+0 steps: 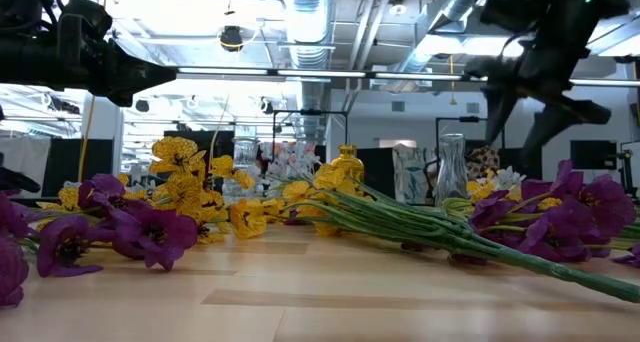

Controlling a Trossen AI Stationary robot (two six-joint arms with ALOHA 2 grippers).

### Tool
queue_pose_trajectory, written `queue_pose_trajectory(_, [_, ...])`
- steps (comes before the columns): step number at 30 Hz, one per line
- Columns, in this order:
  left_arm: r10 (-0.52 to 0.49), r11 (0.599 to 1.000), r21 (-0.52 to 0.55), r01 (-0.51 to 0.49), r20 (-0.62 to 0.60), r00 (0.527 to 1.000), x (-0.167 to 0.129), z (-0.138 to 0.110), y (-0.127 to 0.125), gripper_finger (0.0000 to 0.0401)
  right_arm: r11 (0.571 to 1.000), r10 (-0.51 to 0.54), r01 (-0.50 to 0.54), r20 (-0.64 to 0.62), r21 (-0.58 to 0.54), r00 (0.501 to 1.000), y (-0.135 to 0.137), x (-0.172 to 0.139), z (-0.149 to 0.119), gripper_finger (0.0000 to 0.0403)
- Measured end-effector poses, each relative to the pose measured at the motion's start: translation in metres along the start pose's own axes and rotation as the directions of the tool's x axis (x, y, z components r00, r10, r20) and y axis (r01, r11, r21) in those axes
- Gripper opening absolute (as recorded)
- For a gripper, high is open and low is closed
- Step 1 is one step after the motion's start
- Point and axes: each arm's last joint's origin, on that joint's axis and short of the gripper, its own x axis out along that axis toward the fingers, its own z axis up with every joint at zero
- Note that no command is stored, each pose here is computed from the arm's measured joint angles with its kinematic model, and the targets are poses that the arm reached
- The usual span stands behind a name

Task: Sort flowers into vase by color
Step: Put the right white flowers into the right transparent vase

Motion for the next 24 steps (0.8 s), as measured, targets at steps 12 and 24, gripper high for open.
queue_pose_trajectory(12, [0.0,1.0,0.0,0.0,0.0,1.0,0.0,0.0,0.0,0.0,0.977,-0.206,0.209,-0.057,0.039,0.977,0.009,0.049,-0.013,0.0274])
queue_pose_trajectory(24, [0.0,1.0,0.0,0.0,0.0,1.0,0.0,0.0,0.0,0.0,0.967,-0.245,0.249,-0.067,0.059,0.967,0.016,0.08,-0.017,0.0274])
